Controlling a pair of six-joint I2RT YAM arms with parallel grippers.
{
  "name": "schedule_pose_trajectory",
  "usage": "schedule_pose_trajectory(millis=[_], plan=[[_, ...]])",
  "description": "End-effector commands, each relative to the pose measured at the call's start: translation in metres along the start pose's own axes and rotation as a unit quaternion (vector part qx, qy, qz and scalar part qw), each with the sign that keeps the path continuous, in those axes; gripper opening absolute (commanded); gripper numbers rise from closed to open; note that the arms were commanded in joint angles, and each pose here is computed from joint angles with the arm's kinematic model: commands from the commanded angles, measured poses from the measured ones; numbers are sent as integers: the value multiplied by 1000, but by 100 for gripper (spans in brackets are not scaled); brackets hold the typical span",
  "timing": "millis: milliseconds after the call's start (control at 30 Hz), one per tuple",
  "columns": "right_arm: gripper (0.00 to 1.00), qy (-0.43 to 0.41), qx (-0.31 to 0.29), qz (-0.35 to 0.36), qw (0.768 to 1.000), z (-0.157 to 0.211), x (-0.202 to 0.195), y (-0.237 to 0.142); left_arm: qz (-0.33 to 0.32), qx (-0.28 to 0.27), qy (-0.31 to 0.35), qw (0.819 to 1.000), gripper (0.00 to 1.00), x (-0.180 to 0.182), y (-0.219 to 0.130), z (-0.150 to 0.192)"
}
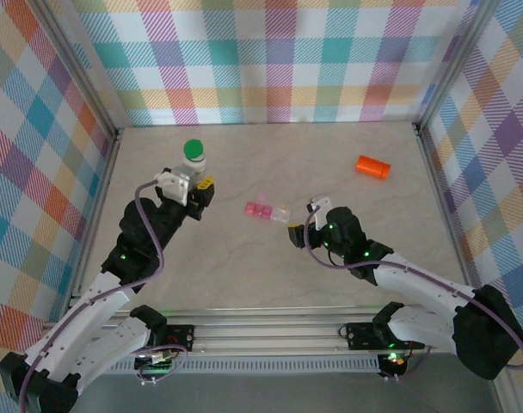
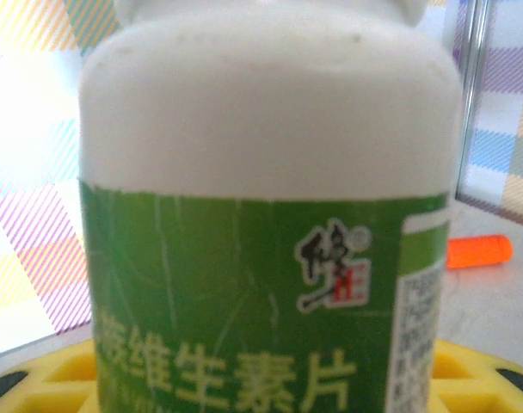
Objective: Sort the pills into containers
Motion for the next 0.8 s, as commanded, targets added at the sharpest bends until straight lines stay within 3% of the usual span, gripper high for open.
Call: schedule_pose_trajectory(millis=[0, 233, 533, 667, 767], plan=[[83, -4, -12, 3, 1000, -6, 0, 1, -16, -54, -31, 998, 0, 8, -8, -21], [83, -16, -11, -1, 1000, -6, 1, 1, -72, -130, -120, 982, 0, 25, -23, -30], [83, -56, 15, -33, 998, 0, 9, 13, -40, -152, -111, 981, 0, 19, -31, -33], [83, -58, 32, -54, 996, -2, 16, 17, -99, -215, -153, 959, 0, 37, -59, -36], [83, -59, 39, -57, 996, -6, 19, 19, -83, -184, -133, 970, 0, 32, -54, -29]])
Point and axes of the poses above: each hand's point on the last joint's axis, 136 mm out from that joint toward the fingers, its own y axis out along the fingers, its own x axis along the line the jaws close on, z = x × y, the point moved 5 cm from there along -y, back along the fingers, and after that the axes turned 9 degrees about y, right-handed, at the moved point
